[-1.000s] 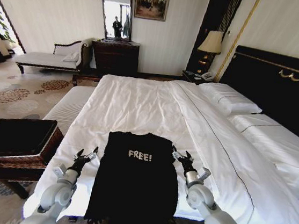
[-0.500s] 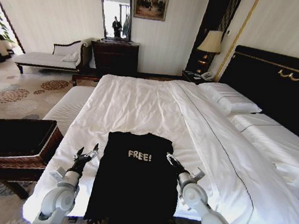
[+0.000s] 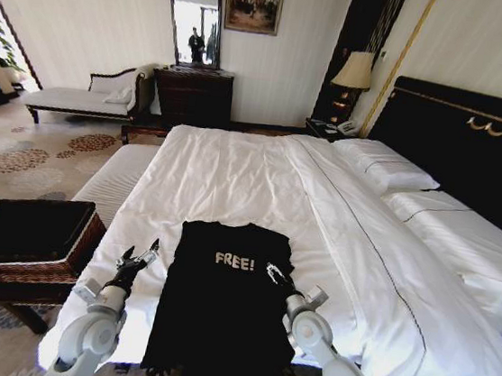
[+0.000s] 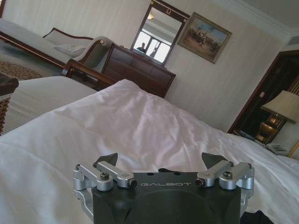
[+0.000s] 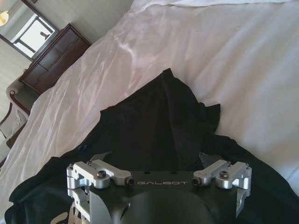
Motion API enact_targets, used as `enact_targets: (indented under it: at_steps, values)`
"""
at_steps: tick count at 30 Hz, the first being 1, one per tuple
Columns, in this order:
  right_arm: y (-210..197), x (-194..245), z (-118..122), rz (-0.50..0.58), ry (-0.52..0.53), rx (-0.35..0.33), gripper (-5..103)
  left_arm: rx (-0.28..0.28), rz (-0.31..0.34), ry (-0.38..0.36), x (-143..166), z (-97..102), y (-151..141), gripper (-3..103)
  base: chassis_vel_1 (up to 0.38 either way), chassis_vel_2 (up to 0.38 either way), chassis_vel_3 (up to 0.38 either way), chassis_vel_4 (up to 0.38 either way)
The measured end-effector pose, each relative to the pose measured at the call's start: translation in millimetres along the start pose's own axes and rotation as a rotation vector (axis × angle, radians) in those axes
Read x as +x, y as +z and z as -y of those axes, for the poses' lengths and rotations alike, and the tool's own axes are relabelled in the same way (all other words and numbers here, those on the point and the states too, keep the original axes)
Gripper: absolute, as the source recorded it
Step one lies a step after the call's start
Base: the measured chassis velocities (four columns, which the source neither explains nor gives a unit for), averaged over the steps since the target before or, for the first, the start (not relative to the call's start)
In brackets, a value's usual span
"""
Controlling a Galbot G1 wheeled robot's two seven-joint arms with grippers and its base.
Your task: Fold the clothes on the bed and place them into the basket.
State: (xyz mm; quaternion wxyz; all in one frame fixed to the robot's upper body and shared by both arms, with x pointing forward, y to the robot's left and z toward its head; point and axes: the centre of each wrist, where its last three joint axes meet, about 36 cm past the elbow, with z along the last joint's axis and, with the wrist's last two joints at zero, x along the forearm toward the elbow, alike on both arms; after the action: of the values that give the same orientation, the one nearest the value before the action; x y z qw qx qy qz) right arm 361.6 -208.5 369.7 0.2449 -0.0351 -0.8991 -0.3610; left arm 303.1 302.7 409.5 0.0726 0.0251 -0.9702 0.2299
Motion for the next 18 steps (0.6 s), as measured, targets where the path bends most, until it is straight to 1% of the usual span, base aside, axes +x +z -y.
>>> enact_targets:
  at_steps: [5, 12, 13, 15, 17, 18]
  values:
    - [3, 5, 2, -0.003, 0.028, -0.007, 100, 0.003, 0.000, 0.006, -3, 1.8, 0, 100, 0.000, 0.000, 0.000, 0.000]
    - [4, 3, 5, 0.003, 0.042, -0.006, 100, 0.003, -0.001, 0.012, -5, 4.3, 1, 100, 0.000, 0.000, 0.000, 0.000]
    - [2, -2, 6, 0.011, 0.037, -0.002, 103, 0.002, -0.002, 0.013, -5, 4.6, 1, 100, 0.000, 0.000, 0.000, 0.000]
    - [-1, -10, 6, 0.029, 0.029, 0.004, 94, 0.000, -0.003, 0.014, -5, 5.1, 1, 100, 0.000, 0.000, 0.000, 0.000]
    - [-3, -14, 5, 0.036, 0.026, 0.003, 94, 0.000, -0.004, 0.014, -5, 5.2, 1, 100, 0.000, 0.000, 0.000, 0.000]
    - [-4, -17, 4, 0.040, 0.022, 0.003, 89, -0.001, -0.004, 0.014, -5, 5.3, 1, 100, 0.000, 0.000, 0.000, 0.000]
